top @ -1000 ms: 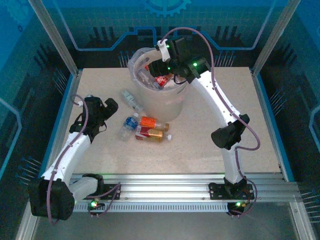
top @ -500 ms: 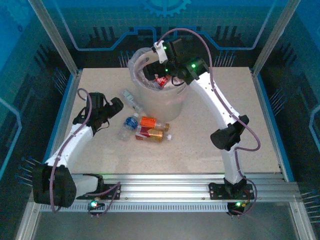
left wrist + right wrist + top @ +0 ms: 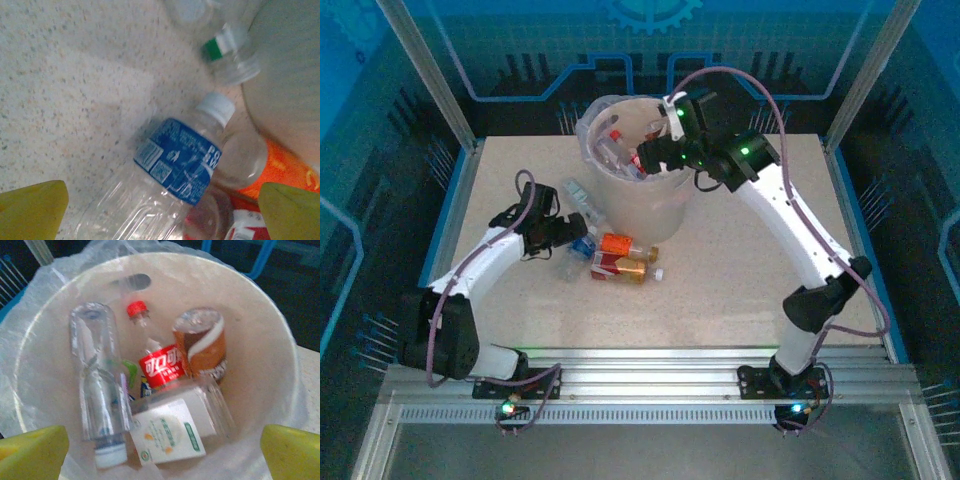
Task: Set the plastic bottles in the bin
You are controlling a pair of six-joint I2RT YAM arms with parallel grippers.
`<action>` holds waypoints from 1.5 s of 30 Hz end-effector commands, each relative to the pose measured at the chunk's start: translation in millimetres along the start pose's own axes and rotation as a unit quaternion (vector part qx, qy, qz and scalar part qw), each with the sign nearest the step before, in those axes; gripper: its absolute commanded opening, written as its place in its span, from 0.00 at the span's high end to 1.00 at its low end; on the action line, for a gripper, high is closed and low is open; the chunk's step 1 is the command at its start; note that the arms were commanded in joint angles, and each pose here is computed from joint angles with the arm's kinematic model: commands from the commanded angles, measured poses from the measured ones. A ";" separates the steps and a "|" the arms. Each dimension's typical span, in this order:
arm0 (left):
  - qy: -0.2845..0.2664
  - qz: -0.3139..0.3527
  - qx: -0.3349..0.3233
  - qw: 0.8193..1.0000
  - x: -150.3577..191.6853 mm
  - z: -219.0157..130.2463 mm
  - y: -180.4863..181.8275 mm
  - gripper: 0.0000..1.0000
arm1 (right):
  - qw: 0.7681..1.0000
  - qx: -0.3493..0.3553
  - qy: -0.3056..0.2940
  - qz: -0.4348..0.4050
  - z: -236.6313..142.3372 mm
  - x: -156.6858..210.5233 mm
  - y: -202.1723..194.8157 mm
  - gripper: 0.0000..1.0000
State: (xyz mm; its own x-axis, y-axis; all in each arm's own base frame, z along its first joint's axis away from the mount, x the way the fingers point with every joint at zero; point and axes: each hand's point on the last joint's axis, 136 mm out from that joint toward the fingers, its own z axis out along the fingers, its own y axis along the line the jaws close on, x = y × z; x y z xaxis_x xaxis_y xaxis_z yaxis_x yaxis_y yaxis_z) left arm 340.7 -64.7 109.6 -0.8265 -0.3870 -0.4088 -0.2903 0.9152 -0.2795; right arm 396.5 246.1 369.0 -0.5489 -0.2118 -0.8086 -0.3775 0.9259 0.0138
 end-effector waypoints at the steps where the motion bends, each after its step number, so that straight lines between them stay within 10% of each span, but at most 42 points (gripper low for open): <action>1: 0.030 0.039 -0.024 0.998 12.9 2.9 2.1 0.01 | 0.999 0.034 -0.021 0.030 -16.4 4.6 -14.5 0.00; 26: 0.067 0.042 -0.076 0.994 27.3 49.0 13.8 0.03 | 0.987 0.144 0.021 0.062 -26.1 68.8 -61.0 0.00; 45: 0.071 -0.014 -0.117 0.991 30.3 59.2 42.7 0.31 | 0.988 0.139 0.035 0.058 -17.5 77.6 -59.1 0.00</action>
State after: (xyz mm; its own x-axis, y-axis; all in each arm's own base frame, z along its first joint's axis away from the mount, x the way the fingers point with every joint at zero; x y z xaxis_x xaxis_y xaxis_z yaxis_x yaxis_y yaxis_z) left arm 339.9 -58.5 43.3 -0.8830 -0.3664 -0.2935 -0.3455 0.9304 -0.1221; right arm 364.5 173.8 310.5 -0.6405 -0.1319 -0.7565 -0.1140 0.9906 -0.0762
